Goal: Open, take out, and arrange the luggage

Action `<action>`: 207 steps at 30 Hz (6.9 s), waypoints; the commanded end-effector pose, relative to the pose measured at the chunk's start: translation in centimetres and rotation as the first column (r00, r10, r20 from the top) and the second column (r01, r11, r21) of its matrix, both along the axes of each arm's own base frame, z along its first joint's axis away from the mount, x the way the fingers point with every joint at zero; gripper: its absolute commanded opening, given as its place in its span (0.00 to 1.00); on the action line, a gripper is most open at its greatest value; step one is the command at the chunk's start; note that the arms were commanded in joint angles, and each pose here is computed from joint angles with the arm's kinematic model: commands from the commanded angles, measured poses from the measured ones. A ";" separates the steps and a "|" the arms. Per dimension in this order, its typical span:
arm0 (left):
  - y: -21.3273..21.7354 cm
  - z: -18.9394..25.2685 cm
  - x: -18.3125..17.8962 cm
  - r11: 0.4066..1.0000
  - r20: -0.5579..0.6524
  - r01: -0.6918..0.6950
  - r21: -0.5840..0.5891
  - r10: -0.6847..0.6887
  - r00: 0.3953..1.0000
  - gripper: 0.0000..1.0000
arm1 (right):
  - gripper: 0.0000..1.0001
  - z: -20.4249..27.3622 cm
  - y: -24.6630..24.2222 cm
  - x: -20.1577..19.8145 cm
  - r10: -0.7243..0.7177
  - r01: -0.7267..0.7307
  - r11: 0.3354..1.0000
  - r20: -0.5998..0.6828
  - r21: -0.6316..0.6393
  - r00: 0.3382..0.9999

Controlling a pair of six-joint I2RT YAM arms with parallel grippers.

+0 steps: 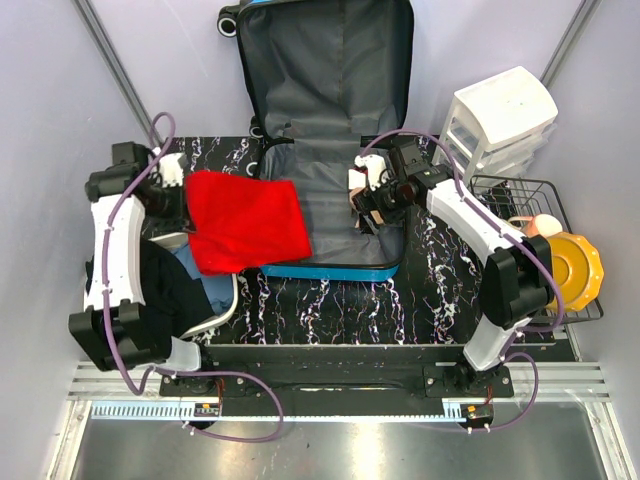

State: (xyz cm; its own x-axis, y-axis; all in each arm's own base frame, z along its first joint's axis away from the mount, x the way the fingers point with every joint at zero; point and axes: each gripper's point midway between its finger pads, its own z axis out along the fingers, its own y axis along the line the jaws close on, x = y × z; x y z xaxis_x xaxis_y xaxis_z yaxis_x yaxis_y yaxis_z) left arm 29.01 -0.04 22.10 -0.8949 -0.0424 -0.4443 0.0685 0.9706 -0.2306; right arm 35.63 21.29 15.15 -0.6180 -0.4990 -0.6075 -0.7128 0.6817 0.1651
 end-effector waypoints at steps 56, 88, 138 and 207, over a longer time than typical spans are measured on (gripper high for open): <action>3.5 11.1 3.5 0.874 0.251 0.230 0.428 -0.359 0.899 0.99 | 0.97 14.2 -13.3 12.4 -0.294 0.288 0.954 0.408 0.078 0.864; -11.4 5.0 13.6 0.876 0.369 0.482 0.010 -0.451 0.813 0.99 | 0.88 13.9 -17.1 20.0 -0.536 0.469 0.782 0.060 0.410 0.842; -12.1 4.4 16.4 0.869 0.406 0.494 0.032 -0.463 0.788 0.99 | 0.72 10.1 -20.5 19.4 -0.421 0.380 0.907 0.449 0.183 0.788; -21.0 9.5 15.4 0.763 0.630 0.512 -0.395 -0.181 0.755 0.99 | 0.08 21.8 7.1 15.6 -0.294 0.084 0.758 0.225 0.647 0.929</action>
